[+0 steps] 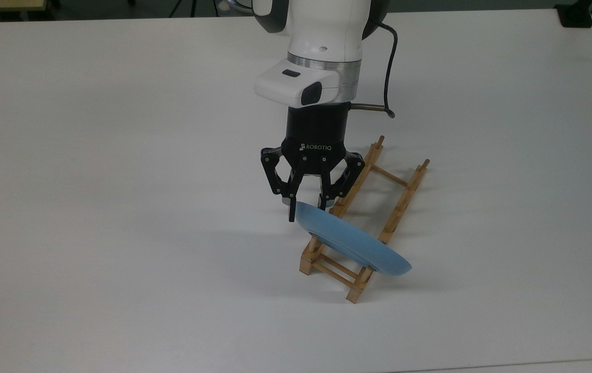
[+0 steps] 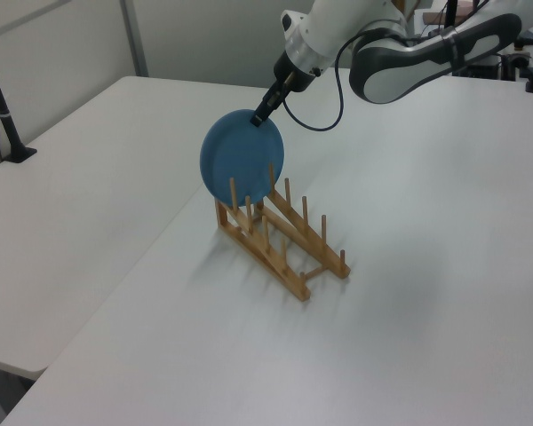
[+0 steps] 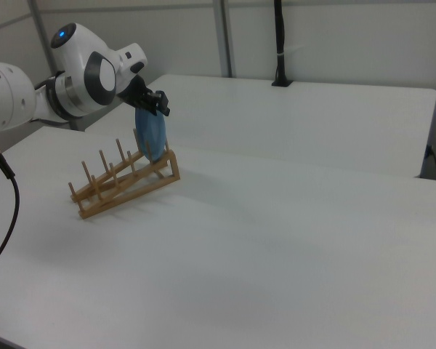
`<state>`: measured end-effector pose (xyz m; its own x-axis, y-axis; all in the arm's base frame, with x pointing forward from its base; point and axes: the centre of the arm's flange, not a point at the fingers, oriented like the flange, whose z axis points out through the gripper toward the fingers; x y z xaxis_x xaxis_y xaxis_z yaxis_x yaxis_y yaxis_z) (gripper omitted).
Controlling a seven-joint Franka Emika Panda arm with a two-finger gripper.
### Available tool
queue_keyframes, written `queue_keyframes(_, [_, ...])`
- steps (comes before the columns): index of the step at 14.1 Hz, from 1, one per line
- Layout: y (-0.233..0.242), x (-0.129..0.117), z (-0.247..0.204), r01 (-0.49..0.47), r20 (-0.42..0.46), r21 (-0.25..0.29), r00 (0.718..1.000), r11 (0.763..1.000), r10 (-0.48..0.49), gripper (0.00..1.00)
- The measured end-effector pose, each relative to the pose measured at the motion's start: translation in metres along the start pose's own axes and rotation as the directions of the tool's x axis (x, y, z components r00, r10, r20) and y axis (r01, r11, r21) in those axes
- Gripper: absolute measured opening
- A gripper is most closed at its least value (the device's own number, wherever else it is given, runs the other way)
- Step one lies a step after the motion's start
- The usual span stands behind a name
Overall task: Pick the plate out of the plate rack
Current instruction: 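Close the gripper on the plate rim and lift it from the rack, then carry the blue plate away from the rack, tilting it flat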
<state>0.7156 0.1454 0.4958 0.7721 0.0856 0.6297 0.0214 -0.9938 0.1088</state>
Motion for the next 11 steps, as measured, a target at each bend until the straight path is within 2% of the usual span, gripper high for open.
queue_keyframes(3, [0.000, 0.000, 0.001, 0.006, -0.002, -0.008, 1.000, 1.000, -0.006, 0.13])
queue_keyframes(4, [-0.001, 0.000, 0.000, 0.006, -0.003, -0.008, 1.000, 1.000, -0.006, 0.07])
queue_keyframes(7, [0.001, 0.003, -0.002, 0.003, -0.011, -0.009, 1.000, 1.000, -0.003, 0.07])
queue_keyframes(11, [0.009, 0.021, -0.029, -0.013, -0.060, -0.010, 0.998, 1.000, 0.012, 0.07])
